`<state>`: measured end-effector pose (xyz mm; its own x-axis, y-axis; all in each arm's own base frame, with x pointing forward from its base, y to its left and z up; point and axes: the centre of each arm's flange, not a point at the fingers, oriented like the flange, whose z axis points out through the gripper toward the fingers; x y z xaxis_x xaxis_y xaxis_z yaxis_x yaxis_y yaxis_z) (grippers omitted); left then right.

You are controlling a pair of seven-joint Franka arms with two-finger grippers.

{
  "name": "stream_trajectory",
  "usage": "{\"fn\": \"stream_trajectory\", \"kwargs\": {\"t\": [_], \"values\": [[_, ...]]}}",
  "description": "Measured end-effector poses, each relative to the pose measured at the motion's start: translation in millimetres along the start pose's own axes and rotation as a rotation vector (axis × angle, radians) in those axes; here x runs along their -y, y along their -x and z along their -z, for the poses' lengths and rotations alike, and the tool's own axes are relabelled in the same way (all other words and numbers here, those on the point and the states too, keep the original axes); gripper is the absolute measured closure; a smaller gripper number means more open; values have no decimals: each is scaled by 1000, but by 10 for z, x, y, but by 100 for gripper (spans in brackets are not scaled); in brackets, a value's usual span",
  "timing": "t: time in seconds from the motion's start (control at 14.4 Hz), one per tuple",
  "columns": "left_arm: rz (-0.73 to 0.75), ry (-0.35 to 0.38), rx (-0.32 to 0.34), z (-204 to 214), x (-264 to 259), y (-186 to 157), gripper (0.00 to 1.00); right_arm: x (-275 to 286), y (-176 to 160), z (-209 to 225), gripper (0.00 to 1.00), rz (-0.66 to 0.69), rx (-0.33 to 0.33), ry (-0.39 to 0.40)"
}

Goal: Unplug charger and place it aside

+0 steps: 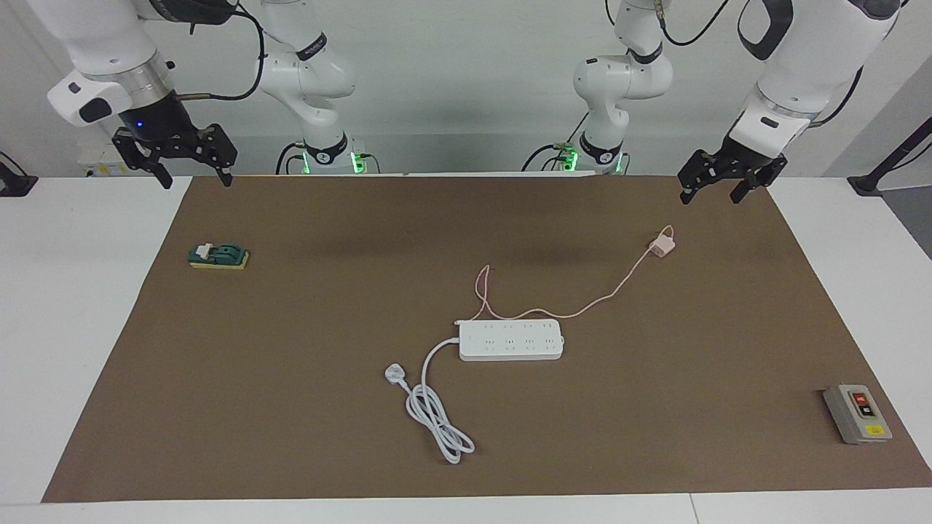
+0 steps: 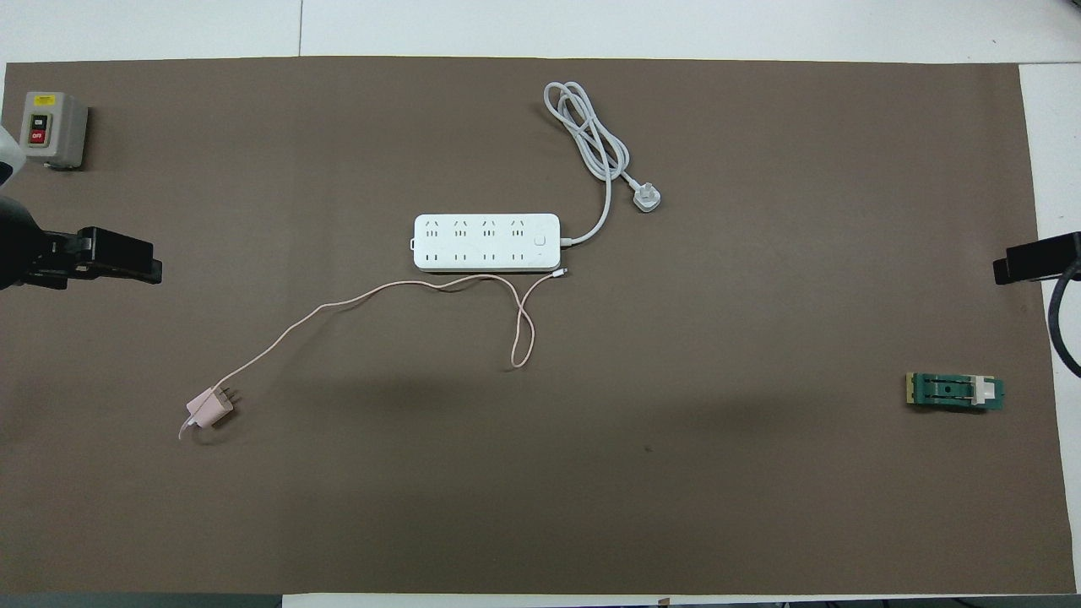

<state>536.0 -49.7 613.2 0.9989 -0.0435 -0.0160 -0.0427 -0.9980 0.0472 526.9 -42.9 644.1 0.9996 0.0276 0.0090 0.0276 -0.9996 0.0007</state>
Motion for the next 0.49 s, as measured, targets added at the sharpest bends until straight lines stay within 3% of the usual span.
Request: {"fn": "stream_trajectory", "kwargs": {"t": [0.49], "values": [[-13, -34, -4, 0, 39, -7, 0, 0, 2, 3, 0, 0, -1, 0]]}}
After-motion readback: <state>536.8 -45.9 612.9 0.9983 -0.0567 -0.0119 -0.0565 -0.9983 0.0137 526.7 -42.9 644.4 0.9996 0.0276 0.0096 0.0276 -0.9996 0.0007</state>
